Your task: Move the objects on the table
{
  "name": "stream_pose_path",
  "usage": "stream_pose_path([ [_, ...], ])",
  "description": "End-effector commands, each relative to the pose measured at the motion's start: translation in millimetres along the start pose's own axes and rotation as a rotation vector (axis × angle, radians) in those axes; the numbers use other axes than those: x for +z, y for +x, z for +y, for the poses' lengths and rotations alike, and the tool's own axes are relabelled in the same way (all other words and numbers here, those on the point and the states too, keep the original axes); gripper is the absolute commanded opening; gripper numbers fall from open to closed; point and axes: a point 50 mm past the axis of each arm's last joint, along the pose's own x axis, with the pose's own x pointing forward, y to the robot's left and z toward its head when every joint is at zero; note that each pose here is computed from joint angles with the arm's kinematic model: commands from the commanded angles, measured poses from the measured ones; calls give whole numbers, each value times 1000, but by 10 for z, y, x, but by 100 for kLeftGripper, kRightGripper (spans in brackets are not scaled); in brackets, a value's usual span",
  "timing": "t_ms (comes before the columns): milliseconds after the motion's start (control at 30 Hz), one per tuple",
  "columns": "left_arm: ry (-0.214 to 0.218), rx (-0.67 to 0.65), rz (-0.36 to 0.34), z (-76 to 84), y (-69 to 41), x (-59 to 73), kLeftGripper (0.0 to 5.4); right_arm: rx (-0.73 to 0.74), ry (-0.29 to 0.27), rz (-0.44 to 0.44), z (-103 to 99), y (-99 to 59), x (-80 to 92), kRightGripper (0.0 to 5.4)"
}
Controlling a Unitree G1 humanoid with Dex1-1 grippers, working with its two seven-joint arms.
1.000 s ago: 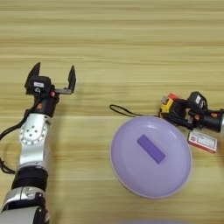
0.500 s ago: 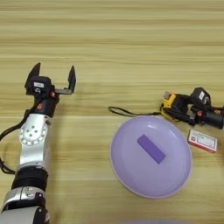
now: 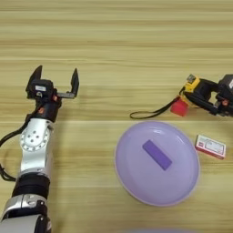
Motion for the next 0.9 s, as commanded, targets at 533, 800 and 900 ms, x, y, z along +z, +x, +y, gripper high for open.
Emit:
stream_pose_path([
  [533,-2,-1,-5,3,42,4,540,-264,-100,-7,-396,-4,95,250],
  [800,-2,-1,-5,-1,36,4,540,-227,-29,47,-300,44,-117,250],
  [900,-2,-2,-5,1,38,4,540,-217,-12,67,-263,87,-204,250],
])
